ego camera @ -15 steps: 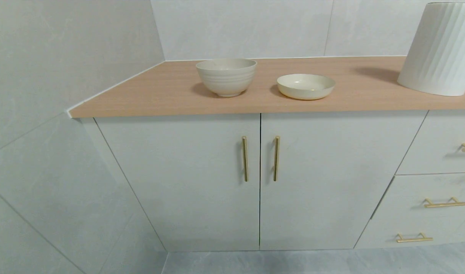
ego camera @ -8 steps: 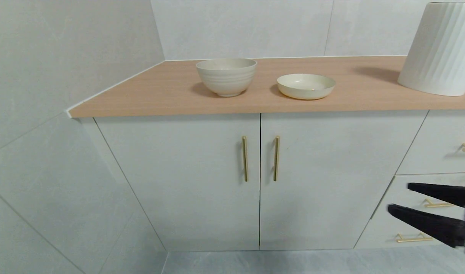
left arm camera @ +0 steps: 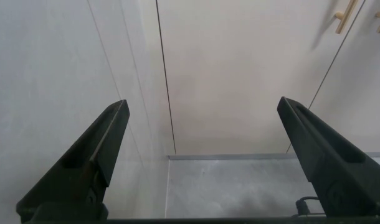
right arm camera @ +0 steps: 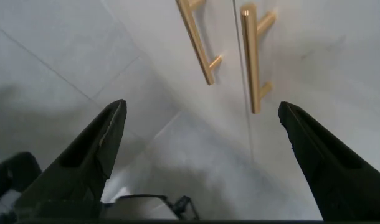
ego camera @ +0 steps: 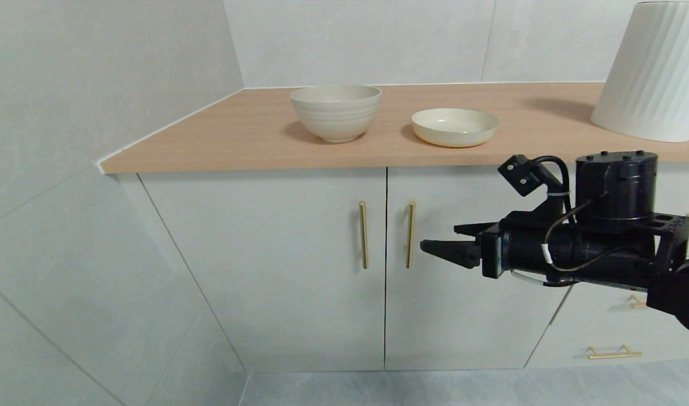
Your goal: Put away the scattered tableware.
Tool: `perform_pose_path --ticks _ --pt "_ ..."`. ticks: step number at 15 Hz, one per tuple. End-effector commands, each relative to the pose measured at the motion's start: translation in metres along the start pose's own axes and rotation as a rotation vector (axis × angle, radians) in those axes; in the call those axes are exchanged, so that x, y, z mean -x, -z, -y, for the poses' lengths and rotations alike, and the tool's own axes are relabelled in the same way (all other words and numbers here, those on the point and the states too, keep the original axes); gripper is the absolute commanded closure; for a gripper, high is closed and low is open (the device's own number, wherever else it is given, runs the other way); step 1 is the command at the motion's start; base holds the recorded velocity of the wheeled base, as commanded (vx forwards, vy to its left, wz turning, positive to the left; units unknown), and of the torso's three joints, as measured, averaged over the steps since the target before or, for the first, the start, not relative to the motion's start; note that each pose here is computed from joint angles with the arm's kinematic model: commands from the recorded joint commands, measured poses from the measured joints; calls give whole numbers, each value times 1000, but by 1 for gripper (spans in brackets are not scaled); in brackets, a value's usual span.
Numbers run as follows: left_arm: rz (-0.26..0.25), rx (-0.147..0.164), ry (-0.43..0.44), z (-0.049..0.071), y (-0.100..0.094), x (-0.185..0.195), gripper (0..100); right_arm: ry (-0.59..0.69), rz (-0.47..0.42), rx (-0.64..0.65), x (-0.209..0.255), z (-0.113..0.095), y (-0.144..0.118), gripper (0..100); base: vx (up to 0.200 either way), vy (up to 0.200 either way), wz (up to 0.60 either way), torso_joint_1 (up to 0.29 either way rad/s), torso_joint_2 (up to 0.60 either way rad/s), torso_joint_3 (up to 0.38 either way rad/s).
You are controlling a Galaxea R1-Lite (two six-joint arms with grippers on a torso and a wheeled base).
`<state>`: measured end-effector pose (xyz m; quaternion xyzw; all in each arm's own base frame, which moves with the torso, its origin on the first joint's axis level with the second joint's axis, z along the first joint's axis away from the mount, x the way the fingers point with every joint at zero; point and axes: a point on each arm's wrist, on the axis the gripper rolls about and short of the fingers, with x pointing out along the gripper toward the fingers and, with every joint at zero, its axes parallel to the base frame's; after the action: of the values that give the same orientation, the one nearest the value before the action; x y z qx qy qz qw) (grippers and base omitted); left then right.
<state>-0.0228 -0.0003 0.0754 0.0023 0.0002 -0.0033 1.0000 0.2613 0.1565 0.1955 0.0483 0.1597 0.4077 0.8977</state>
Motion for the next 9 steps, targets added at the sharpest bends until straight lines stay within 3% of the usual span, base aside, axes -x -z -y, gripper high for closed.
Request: perform_pose_path --ticks 1,3,9 --pt "0 0 0 0 0 0 0 1 -31 -62 -19 7 5 0 0 0 0 0 0 0" --pt "0 0 0 0 0 0 0 2 -23 -133 -29 10 3 0 0 0 0 0 0 0" --pt "0 0 0 0 0 0 0 70 -11 -137 -55 17 19 0 0 0 0 0 0 0"
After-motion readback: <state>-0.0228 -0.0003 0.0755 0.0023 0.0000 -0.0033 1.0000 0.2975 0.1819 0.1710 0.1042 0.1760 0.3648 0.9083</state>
